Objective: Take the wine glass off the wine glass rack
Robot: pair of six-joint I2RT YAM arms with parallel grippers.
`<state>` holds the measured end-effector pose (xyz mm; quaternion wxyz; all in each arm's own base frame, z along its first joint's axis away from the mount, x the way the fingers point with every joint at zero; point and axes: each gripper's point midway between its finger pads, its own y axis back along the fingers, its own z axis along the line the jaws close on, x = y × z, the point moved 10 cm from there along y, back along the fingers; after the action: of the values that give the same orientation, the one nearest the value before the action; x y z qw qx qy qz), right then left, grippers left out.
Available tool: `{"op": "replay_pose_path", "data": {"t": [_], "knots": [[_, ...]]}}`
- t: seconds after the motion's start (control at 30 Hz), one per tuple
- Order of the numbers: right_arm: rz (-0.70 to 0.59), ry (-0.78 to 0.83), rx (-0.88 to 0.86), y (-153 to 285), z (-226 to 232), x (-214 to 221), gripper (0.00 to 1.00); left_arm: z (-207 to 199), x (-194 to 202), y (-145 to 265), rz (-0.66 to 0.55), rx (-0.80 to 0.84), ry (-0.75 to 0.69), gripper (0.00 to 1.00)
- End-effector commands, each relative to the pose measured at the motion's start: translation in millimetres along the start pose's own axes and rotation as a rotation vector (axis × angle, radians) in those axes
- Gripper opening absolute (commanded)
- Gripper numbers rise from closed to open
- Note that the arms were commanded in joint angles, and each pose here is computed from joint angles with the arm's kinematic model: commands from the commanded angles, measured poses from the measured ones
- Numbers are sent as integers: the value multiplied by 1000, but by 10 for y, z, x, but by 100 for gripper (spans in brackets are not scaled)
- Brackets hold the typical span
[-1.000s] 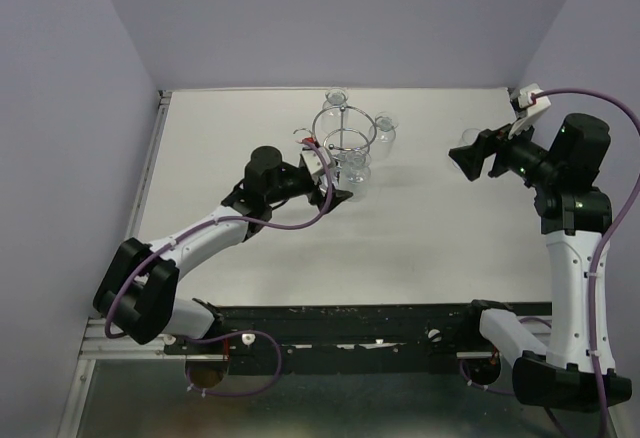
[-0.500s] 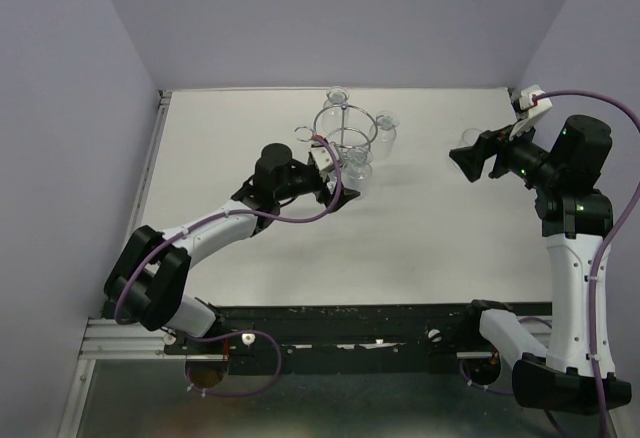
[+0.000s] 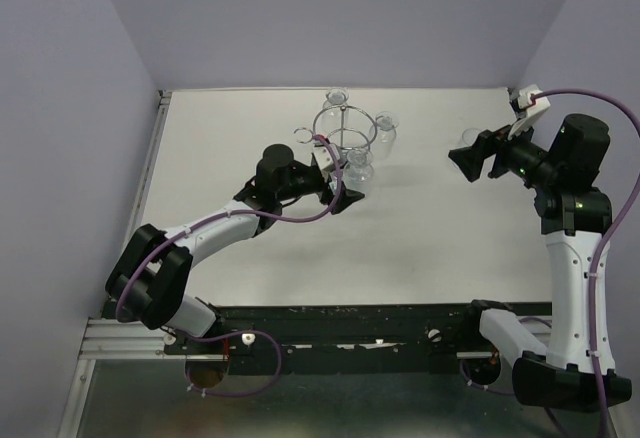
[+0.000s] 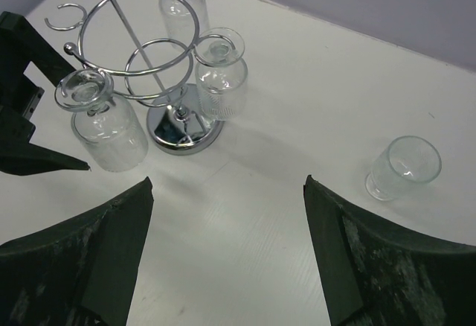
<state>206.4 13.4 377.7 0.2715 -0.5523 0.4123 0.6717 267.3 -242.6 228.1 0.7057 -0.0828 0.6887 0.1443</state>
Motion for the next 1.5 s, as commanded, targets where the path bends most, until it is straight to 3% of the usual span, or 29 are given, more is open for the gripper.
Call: {"op": "replay_pose_path", "data": {"t": [0.0,0.6,1.03,1.27,1.47], "knots": [[12,2,-6,18,15,-30,90,-5,-173,-85,-94,14,-33,99],[30,-4,-14,8,10,-8,90,3,-141,-179,-102,-82,-43,97],[34,-10,-14,1,9,33,90,-10,-176,-120,-111,-117,-32,84],[29,-3,-10,19,19,25,90,-18,-245,-90,-131,-123,-46,63],[28,4,-10,33,29,15,90,-39,-295,-67,-146,-103,-91,28]]}}
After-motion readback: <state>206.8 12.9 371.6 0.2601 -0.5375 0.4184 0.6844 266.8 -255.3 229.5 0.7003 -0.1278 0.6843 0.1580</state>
